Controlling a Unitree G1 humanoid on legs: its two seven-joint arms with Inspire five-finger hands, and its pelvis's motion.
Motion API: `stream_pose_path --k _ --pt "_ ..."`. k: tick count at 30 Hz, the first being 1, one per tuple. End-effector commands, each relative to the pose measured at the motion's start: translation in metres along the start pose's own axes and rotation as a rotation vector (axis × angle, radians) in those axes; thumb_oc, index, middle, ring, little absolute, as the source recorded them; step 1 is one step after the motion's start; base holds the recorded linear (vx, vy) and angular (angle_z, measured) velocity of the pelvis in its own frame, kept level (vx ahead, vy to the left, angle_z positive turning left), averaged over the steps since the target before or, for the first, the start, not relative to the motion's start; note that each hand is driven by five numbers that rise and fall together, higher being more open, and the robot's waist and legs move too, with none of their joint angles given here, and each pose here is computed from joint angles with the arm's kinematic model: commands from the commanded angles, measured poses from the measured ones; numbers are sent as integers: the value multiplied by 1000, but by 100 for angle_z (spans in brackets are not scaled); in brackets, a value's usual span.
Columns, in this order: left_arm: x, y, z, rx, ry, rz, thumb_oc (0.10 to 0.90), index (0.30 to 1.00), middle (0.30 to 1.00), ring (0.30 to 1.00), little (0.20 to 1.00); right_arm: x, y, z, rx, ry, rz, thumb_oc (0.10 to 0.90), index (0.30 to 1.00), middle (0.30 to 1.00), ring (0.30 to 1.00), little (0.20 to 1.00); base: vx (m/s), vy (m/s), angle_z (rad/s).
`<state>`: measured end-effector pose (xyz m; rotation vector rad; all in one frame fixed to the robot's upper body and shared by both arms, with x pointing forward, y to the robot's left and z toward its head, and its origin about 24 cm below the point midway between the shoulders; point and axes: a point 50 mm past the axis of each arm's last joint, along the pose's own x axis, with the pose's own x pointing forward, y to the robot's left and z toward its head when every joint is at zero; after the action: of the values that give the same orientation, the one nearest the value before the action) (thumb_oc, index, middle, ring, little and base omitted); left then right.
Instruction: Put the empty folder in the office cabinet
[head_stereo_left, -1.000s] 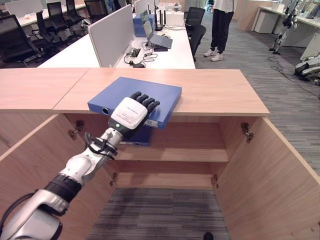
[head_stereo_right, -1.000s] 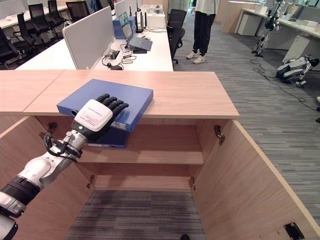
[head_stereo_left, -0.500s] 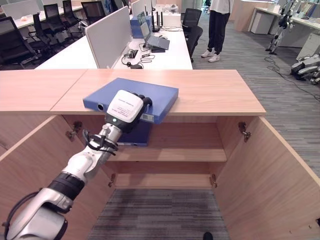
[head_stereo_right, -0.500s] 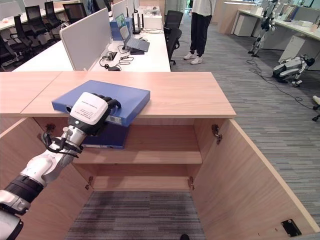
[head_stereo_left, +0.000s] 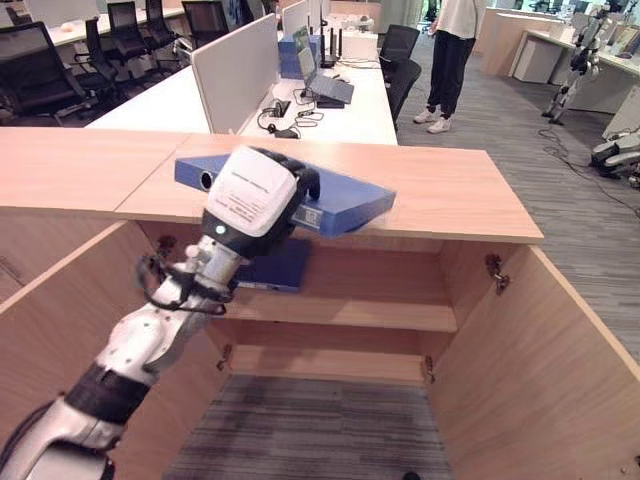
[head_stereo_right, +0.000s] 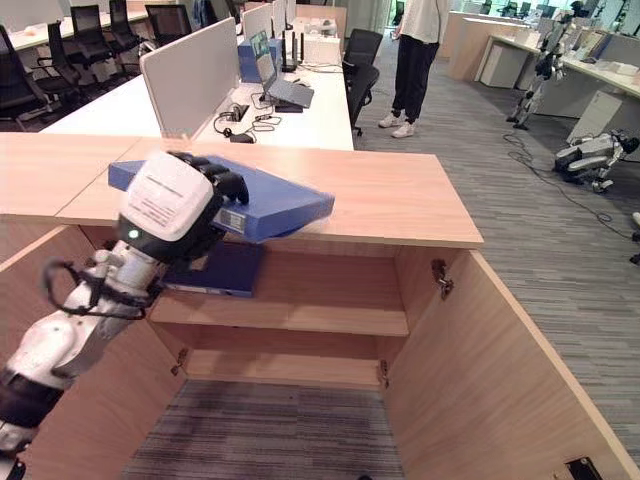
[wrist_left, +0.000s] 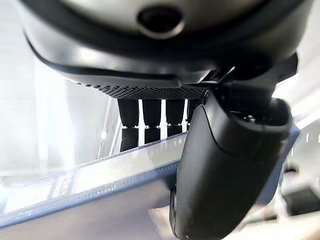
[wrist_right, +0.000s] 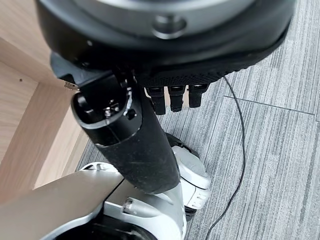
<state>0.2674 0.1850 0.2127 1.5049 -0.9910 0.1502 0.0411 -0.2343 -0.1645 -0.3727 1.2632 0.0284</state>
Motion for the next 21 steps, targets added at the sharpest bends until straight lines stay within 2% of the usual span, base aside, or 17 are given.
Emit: stream_pose_path --k 1,2,5,8,11,14,17,21 --pt "42 78 -16 -102 -31 433 400 300 300 300 300 5 3 53 64 -185 34 800 900 900 900 900 -26 -4 10" --pt "39 82 -15 -157 -39 451 400 300 300 300 300 5 3 56 72 -197 35 800 900 900 900 900 -41 3 12" --pt "19 104 -10 -533 -81 581 400 300 300 300 300 3 -1 86 107 -313 53 800 900 900 900 900 -28 -3 31" --pt "6 120 -9 -784 -152 592 400 300 300 300 300 0 -8 118 109 -422 58 800 900 900 900 900 -42 -6 22" --pt "-5 125 -10 -1177 -246 471 400 300 300 300 300 -8 -21 147 163 -534 56 800 900 900 900 900 -50 17 22" --pt "-12 112 -16 -1414 -227 313 400 300 300 300 300 -10 -27 154 259 -569 60 800 900 900 900 900 -20 6 12" --pt "-18 103 -21 -1524 -184 153 400 300 300 300 300 -10 -28 148 309 -562 67 800 900 900 900 900 -32 12 11" --pt "-26 94 -25 -1645 -130 37 400 300 300 300 300 -10 -26 148 360 -569 101 800 900 900 900 900 -10 4 2"
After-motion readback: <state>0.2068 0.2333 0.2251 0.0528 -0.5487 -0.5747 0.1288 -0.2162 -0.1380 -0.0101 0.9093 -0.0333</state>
